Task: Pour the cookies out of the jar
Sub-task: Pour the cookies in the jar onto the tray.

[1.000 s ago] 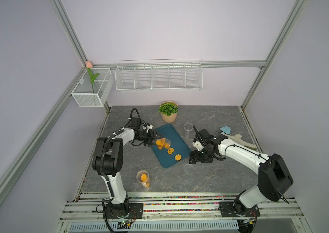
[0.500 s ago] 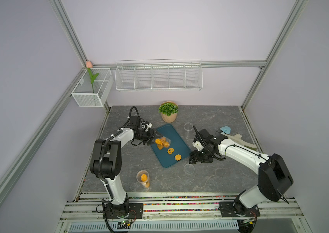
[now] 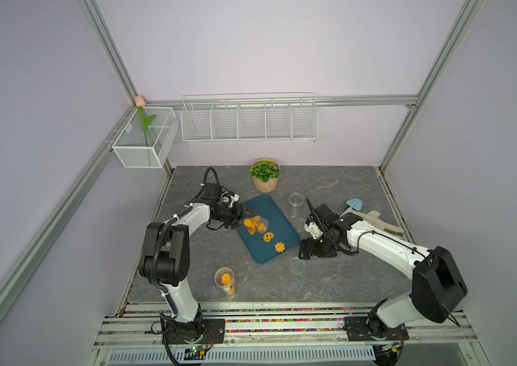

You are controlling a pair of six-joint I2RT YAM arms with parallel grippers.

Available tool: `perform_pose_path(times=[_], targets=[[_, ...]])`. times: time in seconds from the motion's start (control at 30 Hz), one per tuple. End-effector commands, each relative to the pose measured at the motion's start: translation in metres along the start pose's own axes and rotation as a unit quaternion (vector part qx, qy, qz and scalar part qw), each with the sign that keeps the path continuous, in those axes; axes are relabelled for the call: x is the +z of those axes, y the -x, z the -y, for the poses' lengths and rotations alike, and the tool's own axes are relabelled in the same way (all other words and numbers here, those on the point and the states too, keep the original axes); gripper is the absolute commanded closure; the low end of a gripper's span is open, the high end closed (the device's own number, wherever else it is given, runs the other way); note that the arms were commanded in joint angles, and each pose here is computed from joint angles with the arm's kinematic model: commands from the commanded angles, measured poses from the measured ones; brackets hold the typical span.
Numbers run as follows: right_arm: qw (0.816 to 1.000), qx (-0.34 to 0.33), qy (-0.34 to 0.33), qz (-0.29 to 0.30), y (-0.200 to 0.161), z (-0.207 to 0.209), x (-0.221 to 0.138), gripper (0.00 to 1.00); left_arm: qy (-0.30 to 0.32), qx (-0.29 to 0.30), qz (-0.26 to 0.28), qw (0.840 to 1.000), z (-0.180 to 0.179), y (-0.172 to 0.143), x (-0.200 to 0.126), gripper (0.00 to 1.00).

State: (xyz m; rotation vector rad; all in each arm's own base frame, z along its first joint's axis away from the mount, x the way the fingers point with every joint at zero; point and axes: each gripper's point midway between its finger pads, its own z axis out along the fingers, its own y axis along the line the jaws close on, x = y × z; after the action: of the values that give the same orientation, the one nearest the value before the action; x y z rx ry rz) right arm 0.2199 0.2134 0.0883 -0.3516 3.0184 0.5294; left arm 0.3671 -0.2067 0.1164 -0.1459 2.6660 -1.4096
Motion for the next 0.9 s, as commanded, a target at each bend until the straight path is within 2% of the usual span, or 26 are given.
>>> perform_pose_path(times=[0.0,0.1,0.23,0.37,0.5,0.87], targets=[[1.000,-0.007,0.008,0.002,-0.004,-0.003,-0.002,0.14,-0.021,0.007,0.005,1.000,0.011,0.000,-0.001,0.40],[1.000,-0.005,0.008,0.002,-0.005,-0.003,-0.001,0.14,0.004,0.018,0.006,1.000,0.007,-0.002,-0.002,0.40],[1.000,-0.004,0.008,0.002,-0.005,-0.003,0.000,0.14,-0.031,0.009,0.001,0.999,0.017,-0.003,0.000,0.40],[1.000,-0.003,0.009,0.000,-0.006,-0.004,0.002,0.14,0.009,0.021,0.001,1.000,0.010,-0.006,-0.001,0.40],[1.000,-0.005,0.009,0.000,-0.005,-0.005,0.002,0.14,-0.036,0.006,-0.004,0.999,0.018,-0.008,0.003,0.40],[1.000,-0.002,0.005,0.000,-0.008,-0.004,0.003,0.14,-0.028,0.005,-0.007,1.000,0.014,-0.007,0.004,0.40]])
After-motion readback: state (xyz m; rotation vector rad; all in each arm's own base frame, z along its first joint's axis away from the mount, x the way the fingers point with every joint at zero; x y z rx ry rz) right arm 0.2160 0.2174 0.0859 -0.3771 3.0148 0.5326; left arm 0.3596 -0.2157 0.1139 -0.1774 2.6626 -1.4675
